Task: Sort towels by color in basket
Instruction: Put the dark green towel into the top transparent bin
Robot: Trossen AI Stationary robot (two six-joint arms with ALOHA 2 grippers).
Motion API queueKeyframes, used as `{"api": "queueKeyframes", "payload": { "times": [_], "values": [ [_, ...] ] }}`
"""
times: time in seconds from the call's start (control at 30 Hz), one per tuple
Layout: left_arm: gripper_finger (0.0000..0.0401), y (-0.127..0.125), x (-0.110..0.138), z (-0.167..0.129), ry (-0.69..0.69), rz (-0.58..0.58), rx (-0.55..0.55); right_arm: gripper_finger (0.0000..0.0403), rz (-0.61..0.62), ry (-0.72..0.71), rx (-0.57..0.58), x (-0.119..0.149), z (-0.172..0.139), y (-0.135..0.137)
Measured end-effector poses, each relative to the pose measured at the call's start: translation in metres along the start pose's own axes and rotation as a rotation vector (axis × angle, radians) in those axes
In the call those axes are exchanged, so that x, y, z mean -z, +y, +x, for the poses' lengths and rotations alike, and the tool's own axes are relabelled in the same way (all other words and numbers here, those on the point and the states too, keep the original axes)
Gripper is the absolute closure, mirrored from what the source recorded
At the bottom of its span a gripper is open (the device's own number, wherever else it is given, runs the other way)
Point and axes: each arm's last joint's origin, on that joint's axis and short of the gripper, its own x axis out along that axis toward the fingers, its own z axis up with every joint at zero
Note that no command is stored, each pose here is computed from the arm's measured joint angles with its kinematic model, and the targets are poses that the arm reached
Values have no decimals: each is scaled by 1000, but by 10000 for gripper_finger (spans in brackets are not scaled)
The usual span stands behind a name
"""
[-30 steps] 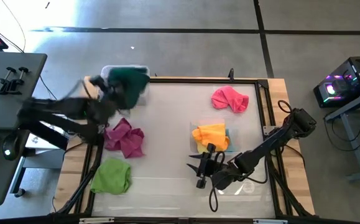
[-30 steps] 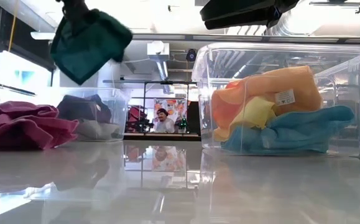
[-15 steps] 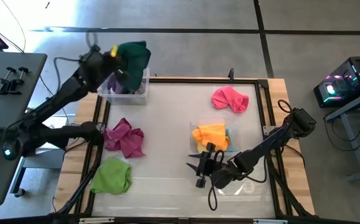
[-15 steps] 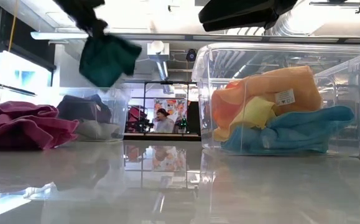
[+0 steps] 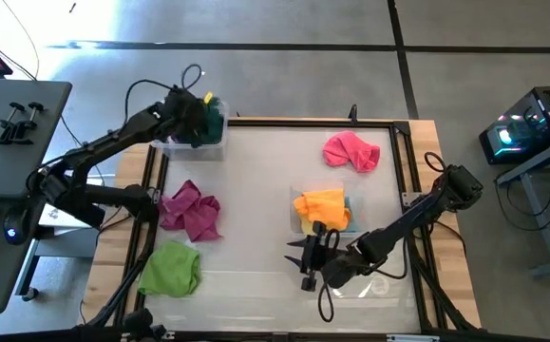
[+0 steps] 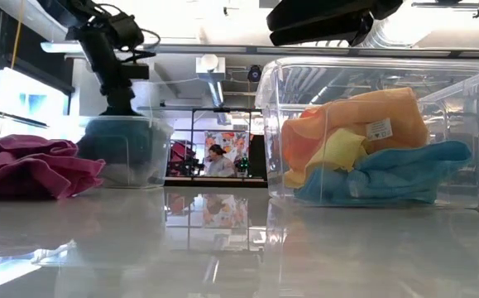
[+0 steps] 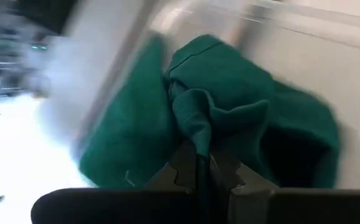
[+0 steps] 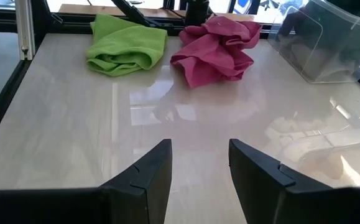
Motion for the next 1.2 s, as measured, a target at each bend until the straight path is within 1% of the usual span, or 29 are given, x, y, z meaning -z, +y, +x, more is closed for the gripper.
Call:
{"api": "queueKeyframes", "payload": {
  "times": [0.07,0.1,0.17,0.23,0.37,0.5,0.63,0.77,0.83,0.9,0.97,1.03,1.2],
  "values": [
    [400,-5,3,0,-10,-12,110,250,5,-1,0,0,0,0],
    [398,-6,2,0,-26,-20,144,250,5,-2,1,0,0,0],
    [389,-6,1,0,-49,-44,176,250,5,-2,2,0,0,0],
    [372,-5,1,0,-64,-59,183,250,2,-2,2,0,0,0],
    [321,0,-2,-3,-77,-107,168,250,-5,1,4,0,0,0],
    [273,8,-10,-16,-68,-176,175,250,-9,6,10,1,1,-1],
    [248,17,-18,-33,-48,-245,187,250,-9,8,13,1,1,-2],
    [248,27,-29,-39,-137,-315,138,250,-7,8,12,1,1,-2],
    [255,29,-32,-33,-203,-338,103,250,-2,8,12,1,1,-2],
    [267,30,-32,-22,-231,-357,75,250,-1,7,12,1,1,-2],
    [279,29,-29,-8,-207,-380,50,250,2,7,12,1,1,-2],
    [291,26,-24,6,-159,-385,51,250,12,8,12,1,1,-2],
    [327,13,-12,32,-1,-294,78,250,21,8,12,1,1,-2]
  ]
}}
